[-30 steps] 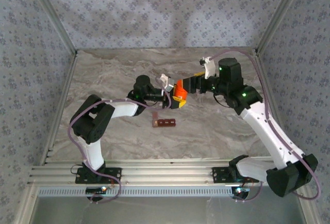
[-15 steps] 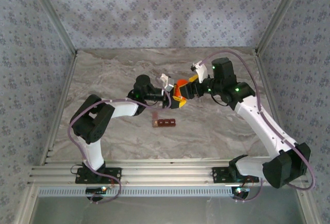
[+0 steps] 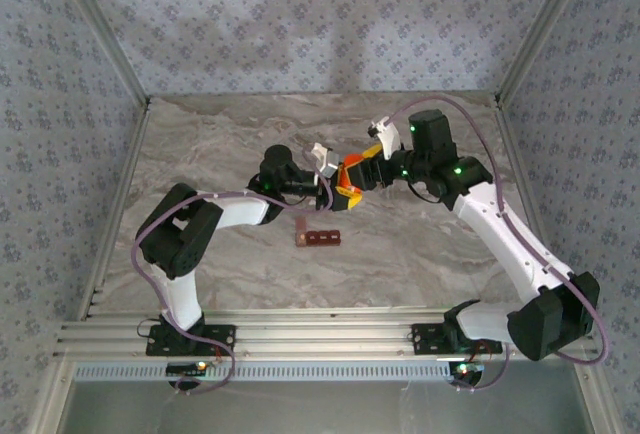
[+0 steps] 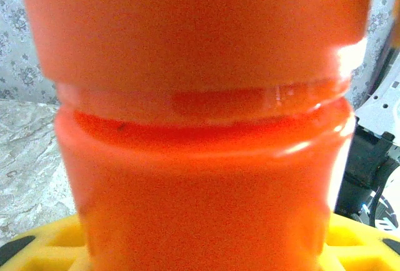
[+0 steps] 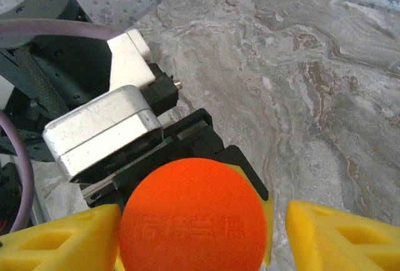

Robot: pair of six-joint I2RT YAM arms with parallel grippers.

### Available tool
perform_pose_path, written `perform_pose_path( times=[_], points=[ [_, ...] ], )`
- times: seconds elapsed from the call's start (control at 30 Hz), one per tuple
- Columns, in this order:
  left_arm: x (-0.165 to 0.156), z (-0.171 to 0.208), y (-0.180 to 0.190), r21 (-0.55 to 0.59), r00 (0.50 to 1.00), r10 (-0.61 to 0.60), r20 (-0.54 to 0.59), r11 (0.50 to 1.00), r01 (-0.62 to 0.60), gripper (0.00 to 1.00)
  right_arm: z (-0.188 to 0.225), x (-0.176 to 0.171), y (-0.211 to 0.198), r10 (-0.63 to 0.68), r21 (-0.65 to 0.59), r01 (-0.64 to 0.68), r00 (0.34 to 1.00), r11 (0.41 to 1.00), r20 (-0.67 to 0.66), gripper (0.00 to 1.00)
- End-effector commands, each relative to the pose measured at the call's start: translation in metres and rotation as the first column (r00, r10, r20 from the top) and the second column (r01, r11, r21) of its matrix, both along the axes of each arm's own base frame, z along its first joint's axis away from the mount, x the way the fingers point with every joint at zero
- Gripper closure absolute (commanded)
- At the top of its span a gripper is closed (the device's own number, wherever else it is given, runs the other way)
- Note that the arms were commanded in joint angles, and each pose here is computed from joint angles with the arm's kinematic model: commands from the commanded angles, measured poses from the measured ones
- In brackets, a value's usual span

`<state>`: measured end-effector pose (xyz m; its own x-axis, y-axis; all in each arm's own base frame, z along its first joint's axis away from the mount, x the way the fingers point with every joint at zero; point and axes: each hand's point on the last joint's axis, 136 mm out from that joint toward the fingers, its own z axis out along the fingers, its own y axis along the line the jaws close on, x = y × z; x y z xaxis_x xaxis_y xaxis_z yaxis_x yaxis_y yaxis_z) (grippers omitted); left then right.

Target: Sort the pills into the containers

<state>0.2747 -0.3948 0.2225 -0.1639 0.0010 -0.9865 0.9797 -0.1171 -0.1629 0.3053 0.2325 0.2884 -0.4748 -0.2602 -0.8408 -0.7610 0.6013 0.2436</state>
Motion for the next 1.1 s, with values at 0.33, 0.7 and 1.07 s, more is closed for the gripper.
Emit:
perform_pose_path(
  times=[0.33,0.7,1.07],
  points=[
    [-0.005,0.023,-0.002,-0.052,0.996,-0.032,0.084,0.998,0.036,1.00,0.013,0.000,0.000,0.006,0.022,-0.007,1.000,1.000,0.022,0.49],
    [-0.005,0.024,0.000,-0.049,0.996,-0.012,0.094,0.999,0.017,1.00,-0.040,0.007,-0.003,-0.280,-0.019,0.279,0.957,0.960,-0.083,0.67],
    [-0.003,0.023,-0.001,-0.049,0.996,-0.004,0.090,0.999,0.008,1.00,-0.067,0.003,-0.002,-0.547,0.006,0.548,0.835,0.836,-0.062,0.64]
  ],
)
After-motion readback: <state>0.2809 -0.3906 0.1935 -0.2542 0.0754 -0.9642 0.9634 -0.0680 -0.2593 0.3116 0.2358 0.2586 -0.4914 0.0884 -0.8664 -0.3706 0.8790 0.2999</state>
